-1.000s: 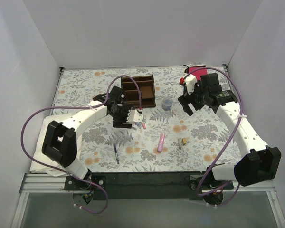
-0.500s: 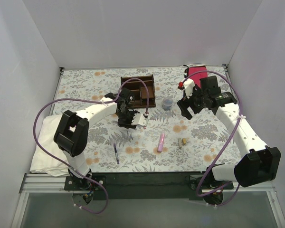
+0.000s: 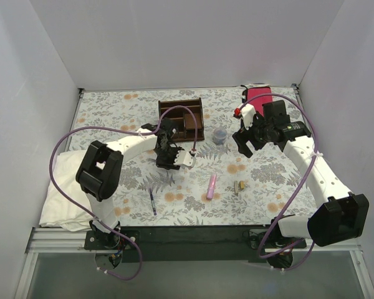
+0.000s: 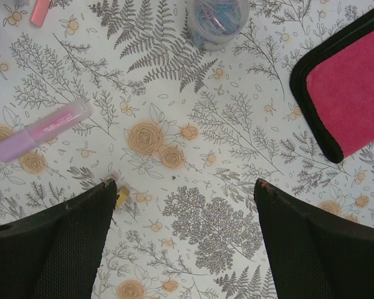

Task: Sort the stationery into containers
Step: Pick up the pen from the center of the board, then place the pen in the storage box, then pick up the pen from the center of the board.

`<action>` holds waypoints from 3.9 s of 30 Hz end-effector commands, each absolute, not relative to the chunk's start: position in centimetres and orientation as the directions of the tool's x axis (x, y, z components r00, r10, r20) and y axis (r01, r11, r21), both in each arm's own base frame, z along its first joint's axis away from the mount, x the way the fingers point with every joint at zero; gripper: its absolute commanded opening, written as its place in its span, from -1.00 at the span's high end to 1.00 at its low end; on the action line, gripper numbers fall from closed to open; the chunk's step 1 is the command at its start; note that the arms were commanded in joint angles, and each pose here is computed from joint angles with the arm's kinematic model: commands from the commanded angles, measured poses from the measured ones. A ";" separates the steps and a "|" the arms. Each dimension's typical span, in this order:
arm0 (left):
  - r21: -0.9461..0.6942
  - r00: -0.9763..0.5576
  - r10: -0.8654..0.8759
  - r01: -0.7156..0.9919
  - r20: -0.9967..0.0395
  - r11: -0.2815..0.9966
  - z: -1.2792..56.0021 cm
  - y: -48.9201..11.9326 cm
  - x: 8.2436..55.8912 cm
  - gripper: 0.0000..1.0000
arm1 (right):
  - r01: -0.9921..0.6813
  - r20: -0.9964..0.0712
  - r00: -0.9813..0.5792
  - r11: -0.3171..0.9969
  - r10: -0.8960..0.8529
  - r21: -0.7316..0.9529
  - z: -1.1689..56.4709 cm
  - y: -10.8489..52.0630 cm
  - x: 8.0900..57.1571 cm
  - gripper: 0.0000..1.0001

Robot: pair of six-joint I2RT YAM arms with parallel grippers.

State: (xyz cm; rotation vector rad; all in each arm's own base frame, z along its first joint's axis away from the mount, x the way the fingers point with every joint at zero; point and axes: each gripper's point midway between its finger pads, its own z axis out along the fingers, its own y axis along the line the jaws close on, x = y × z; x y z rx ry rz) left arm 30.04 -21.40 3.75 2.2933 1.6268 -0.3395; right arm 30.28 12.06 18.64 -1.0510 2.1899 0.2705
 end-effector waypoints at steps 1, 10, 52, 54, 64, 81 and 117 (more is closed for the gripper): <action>0.105 0.327 0.874 0.945 -0.360 -0.310 2.5 -21.5 30.0 0.28 | -0.757 -0.676 -0.425 0.646 -0.602 -0.099 19.1 12.4 29.9 -0.89; -0.028 0.251 0.909 0.961 -0.333 -0.276 0.8 -21.2 29.6 0.47 | -0.758 -0.670 -0.428 0.645 -0.607 -0.100 19.4 12.4 30.2 -0.87; -0.008 0.048 -0.132 0.918 -0.990 0.397 35.3 -23.8 43.3 1.00 | -0.634 -0.719 -0.504 0.771 -0.478 -0.069 22.1 12.6 33.2 -0.93; -0.031 0.029 -0.147 0.919 -0.989 0.394 35.0 -24.1 44.4 1.00 | -0.627 -0.717 -0.513 0.777 -0.471 -0.062 22.0 12.6 33.1 -0.95; -0.008 0.067 -0.173 0.917 -0.983 0.399 31.9 -25.2 48.8 1.00 | -0.587 -0.712 -0.542 0.807 -0.446 -0.059 22.2 12.1 33.2 -0.96; -0.036 0.022 -0.158 0.933 -0.987 0.359 25.2 -26.3 51.1 1.00 | -0.582 -0.657 -0.575 0.808 -0.488 -0.091 21.8 11.6 34.9 -0.96; 0.343 0.411 0.472 0.911 -0.780 -0.227 22.2 -20.6 34.0 -0.26 | -0.684 -0.658 -0.546 0.730 -0.518 -0.007 20.0 13.9 34.5 -0.93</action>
